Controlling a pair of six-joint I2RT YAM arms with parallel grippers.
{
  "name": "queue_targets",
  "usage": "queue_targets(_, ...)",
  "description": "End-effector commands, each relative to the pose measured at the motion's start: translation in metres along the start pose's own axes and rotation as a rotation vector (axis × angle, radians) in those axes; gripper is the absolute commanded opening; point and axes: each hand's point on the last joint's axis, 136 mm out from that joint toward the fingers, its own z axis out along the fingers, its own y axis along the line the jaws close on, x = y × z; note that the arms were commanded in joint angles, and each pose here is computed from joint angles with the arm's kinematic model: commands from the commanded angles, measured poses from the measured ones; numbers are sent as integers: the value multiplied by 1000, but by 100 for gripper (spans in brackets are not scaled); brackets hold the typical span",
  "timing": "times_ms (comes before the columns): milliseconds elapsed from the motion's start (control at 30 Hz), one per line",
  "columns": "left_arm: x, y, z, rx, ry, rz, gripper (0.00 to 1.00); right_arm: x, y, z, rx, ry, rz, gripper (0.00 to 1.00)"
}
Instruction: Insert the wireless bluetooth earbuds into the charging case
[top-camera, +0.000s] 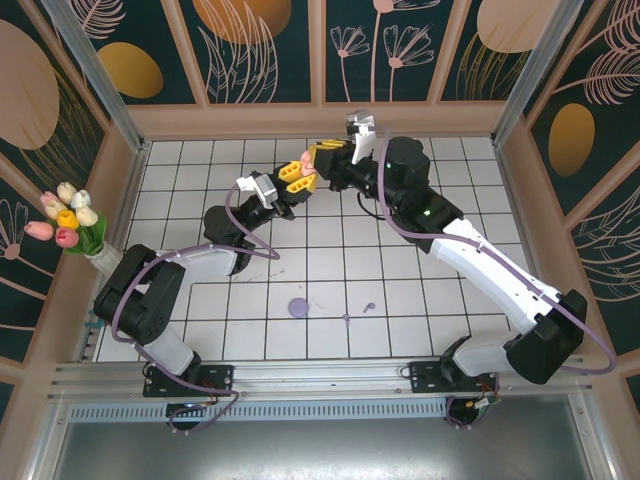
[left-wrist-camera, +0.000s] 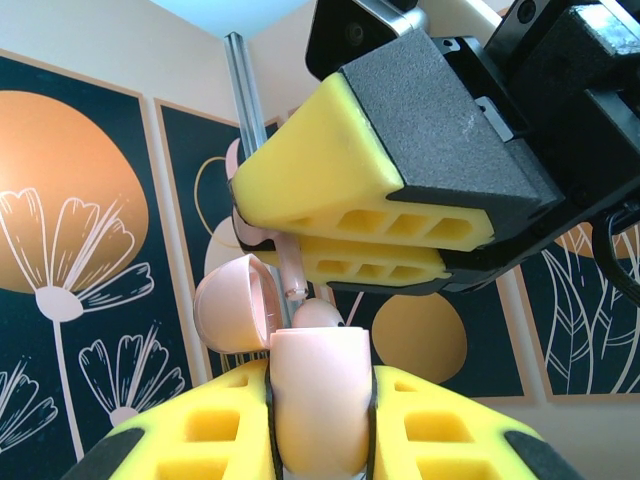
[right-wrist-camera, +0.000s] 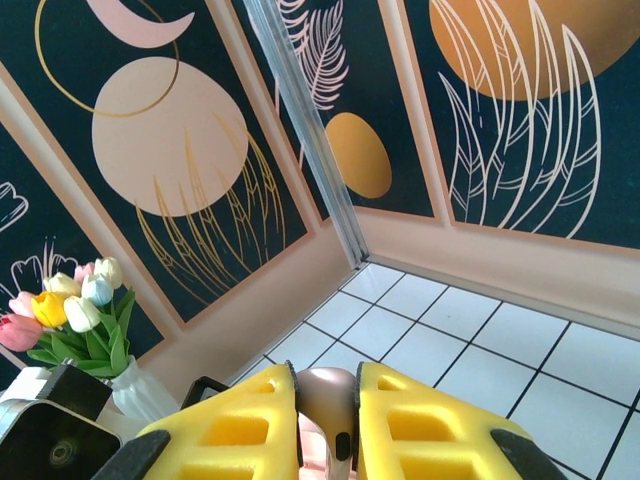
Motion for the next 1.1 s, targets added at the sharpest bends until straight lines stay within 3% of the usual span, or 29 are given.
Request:
queue_targets(0,-32,-6,3,28,-123,67,0,1,7,2,-39,-6,-21,16)
queue_targets(1067,-28,-3,2,15,-112,69,0,18,16,-2,-69,42,-20,15)
